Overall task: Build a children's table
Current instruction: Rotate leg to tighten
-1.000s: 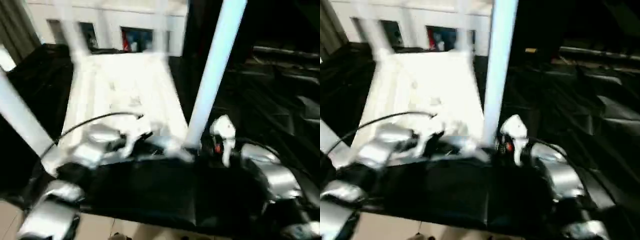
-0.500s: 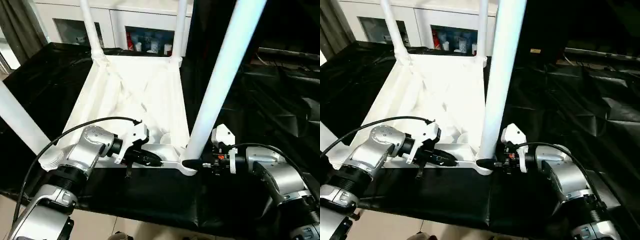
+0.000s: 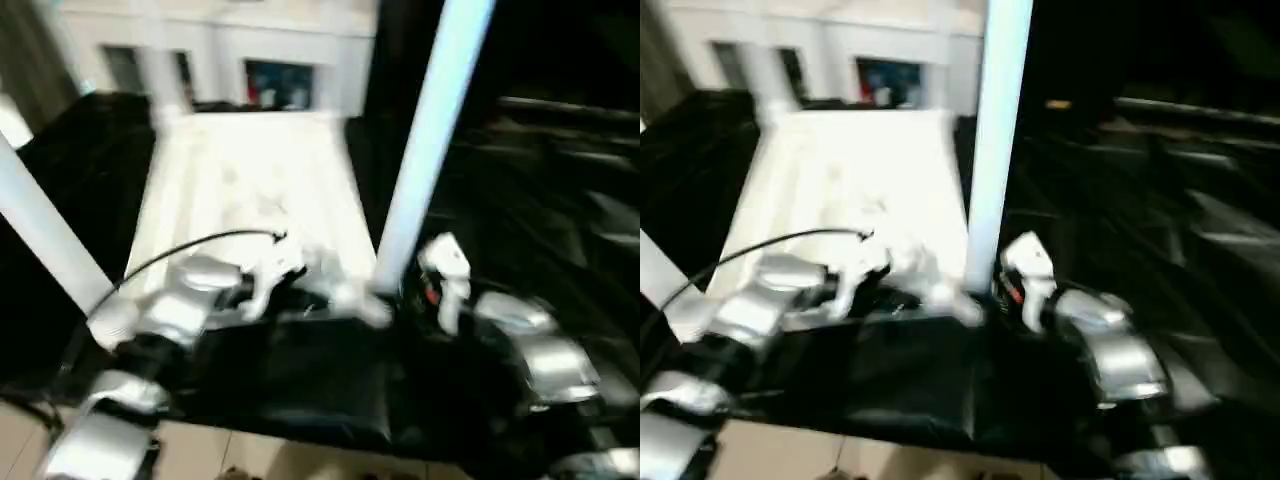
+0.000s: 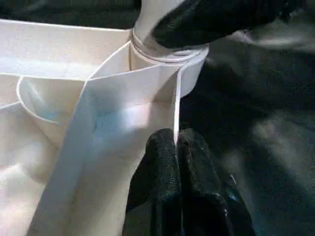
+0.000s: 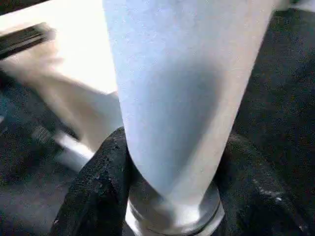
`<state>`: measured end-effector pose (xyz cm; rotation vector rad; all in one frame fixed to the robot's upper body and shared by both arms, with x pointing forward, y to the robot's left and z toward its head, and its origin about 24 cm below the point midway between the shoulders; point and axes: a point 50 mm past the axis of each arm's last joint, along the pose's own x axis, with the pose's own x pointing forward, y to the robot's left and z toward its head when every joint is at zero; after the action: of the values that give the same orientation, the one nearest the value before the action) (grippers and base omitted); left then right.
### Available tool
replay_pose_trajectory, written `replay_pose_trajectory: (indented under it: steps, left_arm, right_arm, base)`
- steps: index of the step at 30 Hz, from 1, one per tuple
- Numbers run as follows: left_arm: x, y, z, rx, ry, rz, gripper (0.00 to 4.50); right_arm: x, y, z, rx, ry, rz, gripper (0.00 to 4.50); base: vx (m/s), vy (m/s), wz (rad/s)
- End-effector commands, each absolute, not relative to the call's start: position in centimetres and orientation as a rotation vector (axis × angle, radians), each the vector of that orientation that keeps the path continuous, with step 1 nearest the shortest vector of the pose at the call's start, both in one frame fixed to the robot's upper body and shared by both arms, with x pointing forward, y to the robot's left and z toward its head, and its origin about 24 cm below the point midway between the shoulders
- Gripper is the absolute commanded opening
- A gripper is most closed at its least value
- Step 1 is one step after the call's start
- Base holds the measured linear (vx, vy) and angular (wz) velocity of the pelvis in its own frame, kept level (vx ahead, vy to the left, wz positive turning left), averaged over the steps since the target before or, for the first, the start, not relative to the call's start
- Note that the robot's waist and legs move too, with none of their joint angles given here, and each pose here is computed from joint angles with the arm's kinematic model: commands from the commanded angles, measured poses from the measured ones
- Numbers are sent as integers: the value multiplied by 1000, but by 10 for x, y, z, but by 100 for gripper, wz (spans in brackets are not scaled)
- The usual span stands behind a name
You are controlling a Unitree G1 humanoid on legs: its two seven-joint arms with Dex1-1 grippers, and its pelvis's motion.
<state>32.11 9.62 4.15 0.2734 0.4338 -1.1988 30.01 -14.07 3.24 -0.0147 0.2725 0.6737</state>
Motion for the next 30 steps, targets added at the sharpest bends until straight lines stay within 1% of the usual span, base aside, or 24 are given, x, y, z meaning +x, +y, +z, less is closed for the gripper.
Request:
replay_pose_trajectory:
  steps: [1,3,5,6,8,10,11,13,15,16,17,18,21,22,24,25,27,30]
  left_arm:
    - [323,73,37,239,426,-1142,0]
    - [323,62,36,242,421,-1125,0]
    - [322,55,36,252,418,-1139,0]
    - [322,55,36,252,418,-1139,0]
    - [321,48,37,261,412,-1157,0]
    - [321,45,37,268,410,-1161,0]
    - [321,46,37,268,410,-1162,0]
    - [320,51,37,275,415,-1188,0]
    - [320,53,37,277,418,-1198,0]
    - [318,65,36,298,441,-1243,0]
    - [317,71,35,309,453,-1269,0]
    - [316,75,35,316,461,-1285,0]
    - [312,90,35,342,486,-1362,0]
    - [308,100,37,352,496,-1438,0]
    - [307,102,38,354,497,-1454,0]
    - [302,109,41,338,508,-1527,0]
    - [301,112,43,327,522,-1556,0]
    - [295,123,46,316,592,-1638,0]
  right_arm:
    - [296,-121,10,25,387,622,204]
    - [299,-115,9,38,384,567,204]
    - [300,-106,10,29,371,589,204]
    - [300,-106,10,29,371,589,204]
    - [299,-98,13,11,348,633,204]
    - [299,-95,15,-5,326,652,204]
    - [299,-96,16,-2,317,652,238]
    - [300,-100,20,40,302,682,271]
    - [300,-102,22,45,298,697,280]
    - [295,-108,26,-39,276,840,292]
    - [291,-111,29,-72,268,914,306]
    - [289,-112,31,-90,264,960,306]
    - [285,-123,39,-77,261,1068,306]
    - [283,-132,44,-90,269,1117,306]
    - [283,-134,44,-94,271,1126,306]
    - [284,-141,47,-100,282,1145,306]
    - [285,-144,48,-108,285,1155,306]
    - [284,-152,49,-141,314,1197,306]
  base:
    - [0,0,0]
    - [0,0,0]
    - [0,0,0]
    - [0,0,0]
    - [0,0,0]
    - [0,0,0]
    - [0,0,0]
    - [0,0,0]
    - [0,0,0]
    - [0,0,0]
    - [0,0,0]
    - [0,0,0]
    - [0,0,0]
    - [59,-21,-1]
    - [0,0,0]
    - [0,0,0]
    - [0,0,0]
    - [0,0,0]
